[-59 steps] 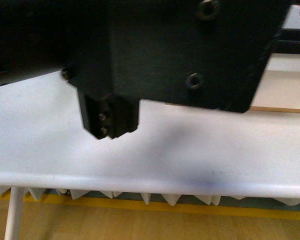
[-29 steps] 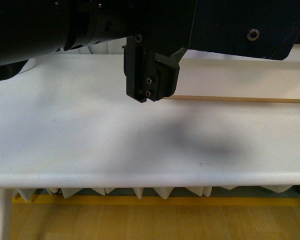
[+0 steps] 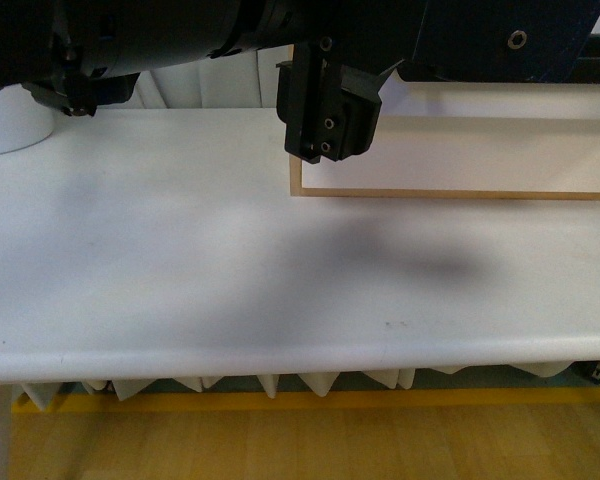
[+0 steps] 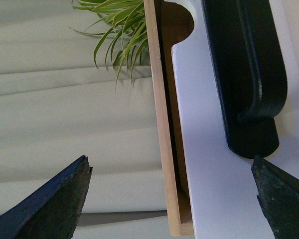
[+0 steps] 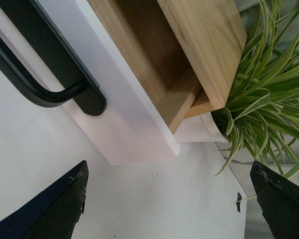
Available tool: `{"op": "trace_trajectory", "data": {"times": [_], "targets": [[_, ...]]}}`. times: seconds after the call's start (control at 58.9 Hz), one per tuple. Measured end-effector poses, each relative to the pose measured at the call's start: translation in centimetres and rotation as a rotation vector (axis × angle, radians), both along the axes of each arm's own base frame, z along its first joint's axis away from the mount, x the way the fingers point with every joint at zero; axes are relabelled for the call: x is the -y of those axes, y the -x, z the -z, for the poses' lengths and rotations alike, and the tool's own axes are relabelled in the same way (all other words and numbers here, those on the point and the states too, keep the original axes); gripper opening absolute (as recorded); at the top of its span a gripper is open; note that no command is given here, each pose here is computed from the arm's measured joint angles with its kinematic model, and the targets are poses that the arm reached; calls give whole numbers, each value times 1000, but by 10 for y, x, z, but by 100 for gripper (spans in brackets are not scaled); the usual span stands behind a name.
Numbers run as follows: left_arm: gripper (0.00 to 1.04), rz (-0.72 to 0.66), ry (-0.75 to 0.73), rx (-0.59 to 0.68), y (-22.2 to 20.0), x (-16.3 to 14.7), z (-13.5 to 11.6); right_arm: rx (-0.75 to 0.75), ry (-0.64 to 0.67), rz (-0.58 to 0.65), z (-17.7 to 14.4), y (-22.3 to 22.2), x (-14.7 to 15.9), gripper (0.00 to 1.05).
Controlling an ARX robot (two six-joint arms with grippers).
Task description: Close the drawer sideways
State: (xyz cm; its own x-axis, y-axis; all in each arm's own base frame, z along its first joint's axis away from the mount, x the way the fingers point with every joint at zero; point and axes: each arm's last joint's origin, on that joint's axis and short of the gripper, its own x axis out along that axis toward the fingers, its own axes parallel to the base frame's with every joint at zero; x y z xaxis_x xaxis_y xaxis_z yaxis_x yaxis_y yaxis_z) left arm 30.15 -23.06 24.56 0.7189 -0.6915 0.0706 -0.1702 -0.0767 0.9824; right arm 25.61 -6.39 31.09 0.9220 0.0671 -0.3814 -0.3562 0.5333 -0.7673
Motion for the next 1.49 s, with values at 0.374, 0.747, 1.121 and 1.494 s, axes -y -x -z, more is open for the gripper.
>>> {"op": "trace_trajectory", "data": {"times": [0.374,0.747,1.121,1.494], "targets": [[98,-1,-11,3,-6,3,0,-11,0,9,5,-19,6,95],[98,10,-18,2,-20,7,-1,16,10,37,9,-42,11,95],[98,-36,-3,18,-62,20,-7,82,-17,81,20,-89,12,95],[98,-73,35,18,-94,35,-9,126,-87,131,29,-128,9,95]]}}
